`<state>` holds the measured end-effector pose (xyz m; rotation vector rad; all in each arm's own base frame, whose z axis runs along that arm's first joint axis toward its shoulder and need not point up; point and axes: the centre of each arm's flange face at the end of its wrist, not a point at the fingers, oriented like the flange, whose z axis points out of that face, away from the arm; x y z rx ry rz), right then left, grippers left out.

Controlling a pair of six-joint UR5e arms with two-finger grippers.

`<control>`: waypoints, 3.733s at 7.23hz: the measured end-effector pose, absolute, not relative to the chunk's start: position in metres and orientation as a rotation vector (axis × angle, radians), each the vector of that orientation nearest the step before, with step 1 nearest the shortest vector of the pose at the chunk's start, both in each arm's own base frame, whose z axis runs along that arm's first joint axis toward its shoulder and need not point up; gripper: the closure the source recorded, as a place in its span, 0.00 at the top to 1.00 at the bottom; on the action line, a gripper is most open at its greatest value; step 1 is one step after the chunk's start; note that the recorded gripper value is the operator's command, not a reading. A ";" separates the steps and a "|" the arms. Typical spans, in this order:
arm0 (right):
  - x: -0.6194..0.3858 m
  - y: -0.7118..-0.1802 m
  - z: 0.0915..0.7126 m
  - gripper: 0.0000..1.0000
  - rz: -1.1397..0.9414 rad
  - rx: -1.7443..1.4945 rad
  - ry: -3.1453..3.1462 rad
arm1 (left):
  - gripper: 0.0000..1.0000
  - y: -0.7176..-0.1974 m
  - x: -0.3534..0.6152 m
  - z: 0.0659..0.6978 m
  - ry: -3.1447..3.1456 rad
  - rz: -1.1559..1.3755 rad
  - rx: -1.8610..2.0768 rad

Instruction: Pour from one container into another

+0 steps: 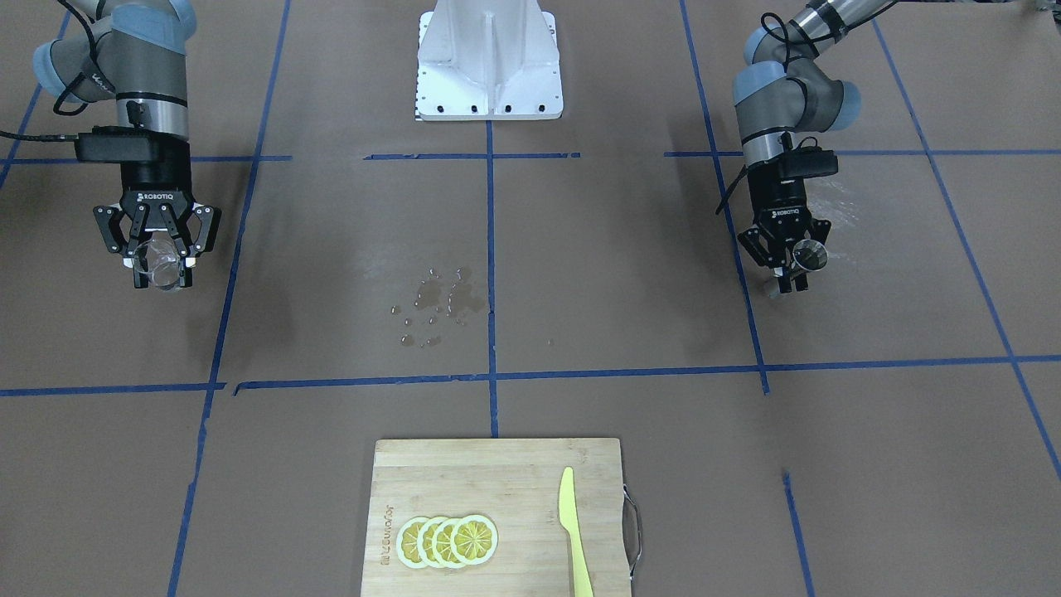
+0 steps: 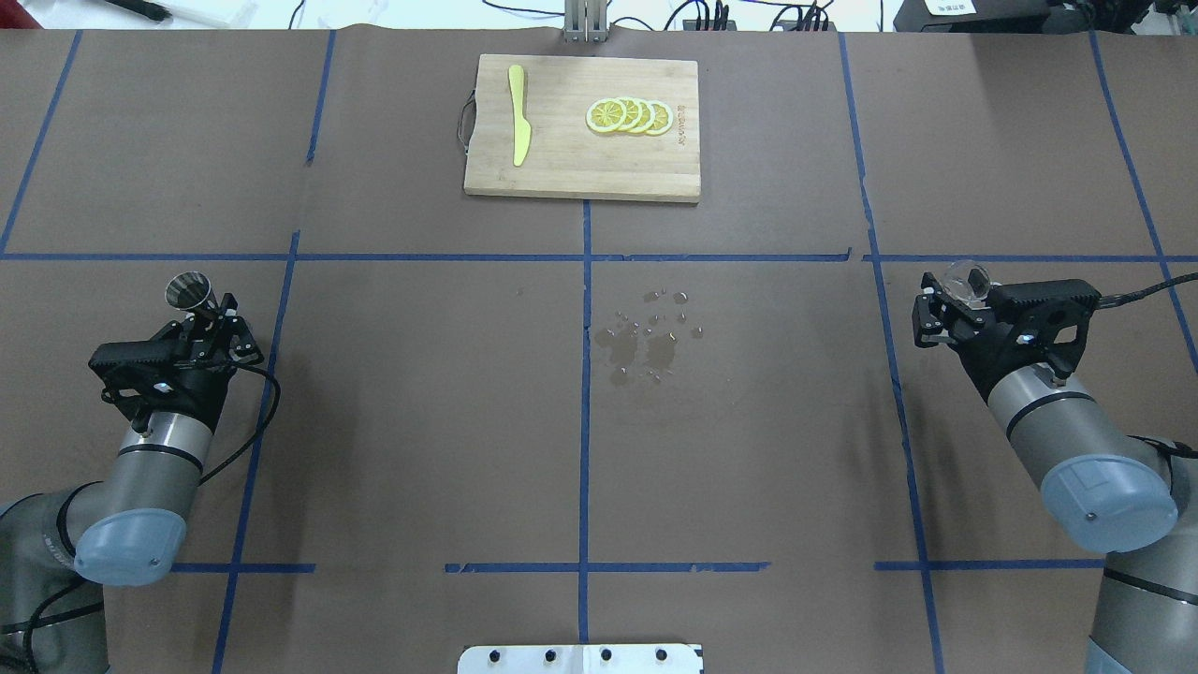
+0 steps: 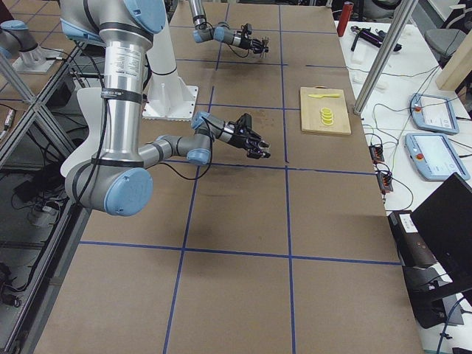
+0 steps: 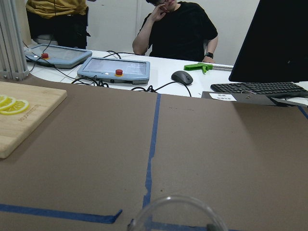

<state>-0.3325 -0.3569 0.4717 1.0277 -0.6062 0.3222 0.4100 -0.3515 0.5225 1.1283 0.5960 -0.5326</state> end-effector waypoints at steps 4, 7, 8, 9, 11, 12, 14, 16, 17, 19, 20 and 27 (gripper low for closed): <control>-0.327 -0.354 0.490 0.00 0.314 1.013 -0.577 | 0.12 -0.349 0.411 0.524 0.615 -0.514 1.094; -0.327 -0.354 0.491 0.00 0.314 1.012 -0.575 | 0.25 -0.348 0.412 0.525 0.619 -0.506 1.083; -0.327 -0.354 0.491 0.00 0.314 1.013 -0.575 | 0.31 -0.348 0.412 0.525 0.619 -0.503 1.082; -0.327 -0.354 0.491 0.00 0.314 1.013 -0.575 | 0.39 -0.348 0.412 0.525 0.618 -0.501 1.082; -0.327 -0.354 0.491 0.00 0.314 1.013 -0.575 | 0.47 -0.348 0.413 0.525 0.621 -0.495 1.075; -0.327 -0.354 0.491 0.00 0.314 1.013 -0.576 | 0.47 -0.348 0.413 0.525 0.621 -0.492 1.072; -0.327 -0.354 0.491 0.00 0.314 1.013 -0.576 | 0.71 -0.348 0.414 0.525 0.621 -0.490 1.071; -0.327 -0.354 0.491 0.00 0.314 1.013 -0.577 | 1.00 -0.348 0.414 0.525 0.621 -0.487 1.069; -0.327 -0.354 0.491 0.00 0.314 1.013 -0.577 | 1.00 -0.347 0.414 0.525 0.621 -0.473 1.062; -0.327 -0.354 0.491 0.00 0.315 1.014 -0.578 | 1.00 -0.341 0.405 0.525 0.621 -0.394 1.025; -0.327 -0.353 0.492 0.00 0.315 1.014 -0.577 | 1.00 -0.335 0.393 0.522 0.630 -0.346 0.997; -0.360 -0.318 0.513 0.00 0.404 1.006 -0.636 | 1.00 -0.300 0.350 0.501 0.753 -0.142 0.793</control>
